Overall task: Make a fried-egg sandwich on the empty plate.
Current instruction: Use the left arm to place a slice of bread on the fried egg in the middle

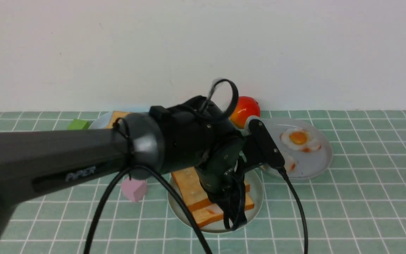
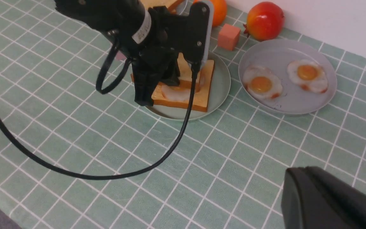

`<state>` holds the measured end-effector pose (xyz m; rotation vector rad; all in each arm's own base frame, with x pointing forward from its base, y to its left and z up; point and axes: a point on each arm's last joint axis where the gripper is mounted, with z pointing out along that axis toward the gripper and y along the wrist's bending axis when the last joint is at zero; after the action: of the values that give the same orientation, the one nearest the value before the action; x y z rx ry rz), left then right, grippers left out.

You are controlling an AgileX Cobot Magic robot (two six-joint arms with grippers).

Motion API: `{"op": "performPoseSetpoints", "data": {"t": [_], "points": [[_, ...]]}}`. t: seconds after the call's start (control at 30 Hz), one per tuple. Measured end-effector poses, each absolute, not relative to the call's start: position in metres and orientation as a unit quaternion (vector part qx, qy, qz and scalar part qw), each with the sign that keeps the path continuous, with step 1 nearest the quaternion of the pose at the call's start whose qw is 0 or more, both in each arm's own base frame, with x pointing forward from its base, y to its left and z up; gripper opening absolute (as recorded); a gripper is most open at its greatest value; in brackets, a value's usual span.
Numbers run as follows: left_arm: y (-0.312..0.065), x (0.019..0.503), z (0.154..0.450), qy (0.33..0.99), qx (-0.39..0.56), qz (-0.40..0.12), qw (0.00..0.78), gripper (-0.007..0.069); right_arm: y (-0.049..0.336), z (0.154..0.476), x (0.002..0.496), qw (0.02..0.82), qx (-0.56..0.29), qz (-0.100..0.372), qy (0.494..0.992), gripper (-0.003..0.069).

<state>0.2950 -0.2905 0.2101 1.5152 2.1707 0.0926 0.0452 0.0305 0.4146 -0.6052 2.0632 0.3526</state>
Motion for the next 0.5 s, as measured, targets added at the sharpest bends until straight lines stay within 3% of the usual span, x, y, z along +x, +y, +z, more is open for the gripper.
{"op": "performPoseSetpoints", "data": {"t": [0.23, 0.5], "points": [[-0.297, 0.3, 0.193, 0.788, 0.562, 0.03, 0.248, 0.0067, 0.031, 0.415, 0.045, 0.463, -0.246, 0.147, 0.838, 0.0006], [-0.298, 0.301, 0.193, 0.786, 0.562, 0.027, 0.255, 0.0067, 0.032, 0.415, 0.044, 0.462, -0.247, 0.154, 0.838, 0.0005]]}}
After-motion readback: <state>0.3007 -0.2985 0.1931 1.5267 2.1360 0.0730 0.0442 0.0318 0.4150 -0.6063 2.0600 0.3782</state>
